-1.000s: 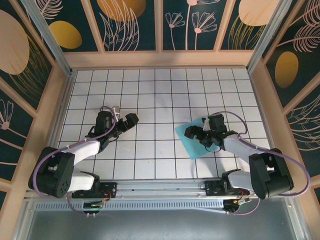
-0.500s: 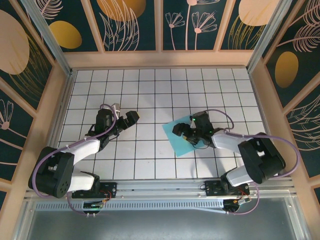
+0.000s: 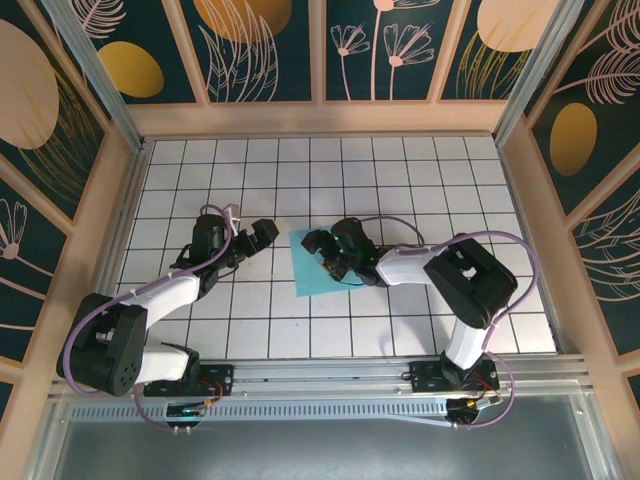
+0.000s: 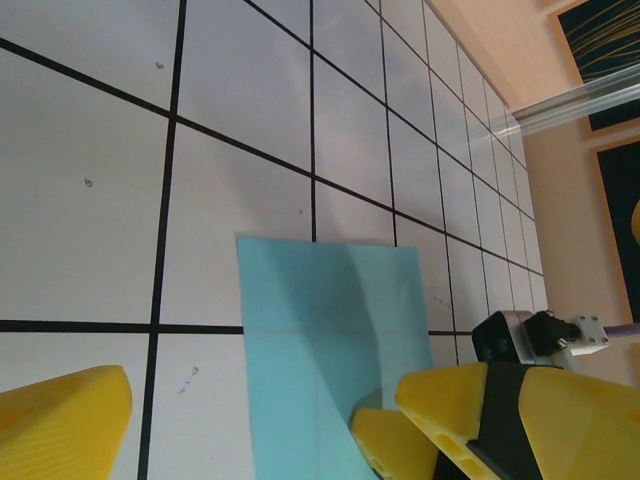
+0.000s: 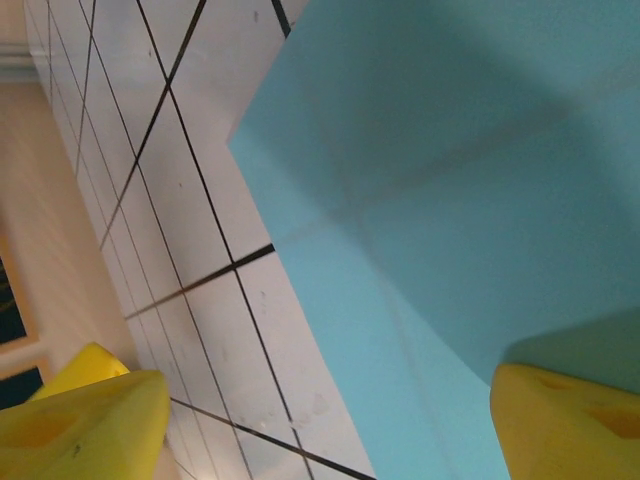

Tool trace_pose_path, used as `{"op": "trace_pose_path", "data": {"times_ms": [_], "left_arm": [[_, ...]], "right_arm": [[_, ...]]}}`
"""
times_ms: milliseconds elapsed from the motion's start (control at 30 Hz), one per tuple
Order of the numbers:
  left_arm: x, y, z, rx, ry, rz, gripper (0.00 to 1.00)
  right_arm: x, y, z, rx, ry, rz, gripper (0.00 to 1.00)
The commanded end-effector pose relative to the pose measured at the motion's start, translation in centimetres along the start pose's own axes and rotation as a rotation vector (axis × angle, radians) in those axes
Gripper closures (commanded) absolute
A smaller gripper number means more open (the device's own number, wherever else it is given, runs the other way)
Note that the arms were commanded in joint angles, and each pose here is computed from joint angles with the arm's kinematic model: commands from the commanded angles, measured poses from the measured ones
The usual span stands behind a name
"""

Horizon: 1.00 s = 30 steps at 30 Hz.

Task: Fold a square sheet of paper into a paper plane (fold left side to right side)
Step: Move the square sheet of paper to the center of the table, then pick up the square sheet of paper from the center of the table.

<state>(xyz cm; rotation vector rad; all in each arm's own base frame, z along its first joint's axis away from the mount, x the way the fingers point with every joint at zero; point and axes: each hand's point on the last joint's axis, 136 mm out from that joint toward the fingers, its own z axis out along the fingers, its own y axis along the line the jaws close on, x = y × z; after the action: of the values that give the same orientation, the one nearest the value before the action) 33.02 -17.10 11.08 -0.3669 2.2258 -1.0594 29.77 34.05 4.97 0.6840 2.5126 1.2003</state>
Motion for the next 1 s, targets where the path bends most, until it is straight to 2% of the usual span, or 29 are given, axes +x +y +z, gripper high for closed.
{"op": "trace_pose_path", "data": {"times_ms": [0, 267, 533, 700, 967], "left_arm": [[-0.6, -0.9, -0.4, 0.011, -0.02, 0.01, 0.01], [-0.6, -1.2, -0.6, 0.014, -0.015, 0.022, 0.01], [0.7, -0.6, -0.2, 0.033, 0.026, -0.001, 0.02], [2.2, -1.2, 0.7, 0.071, 0.099, 0.004, 0.16], [5.3, -1.2, 2.4, 0.029, 0.214, 0.022, 0.42]], "right_arm": [[0.6, -3.4, 1.6, 0.103, -0.035, 0.116, 0.16], [1.8, 0.8, 2.6, -0.04, 0.014, 0.098, 0.16], [-1.0, 4.6, -1.1, -0.076, -0.109, -0.111, 0.13], [-3.5, 5.5, -3.1, -0.013, -0.163, -0.327, 0.11], [-8.8, 1.6, -3.3, 0.322, -0.112, -0.658, 0.07]]}}
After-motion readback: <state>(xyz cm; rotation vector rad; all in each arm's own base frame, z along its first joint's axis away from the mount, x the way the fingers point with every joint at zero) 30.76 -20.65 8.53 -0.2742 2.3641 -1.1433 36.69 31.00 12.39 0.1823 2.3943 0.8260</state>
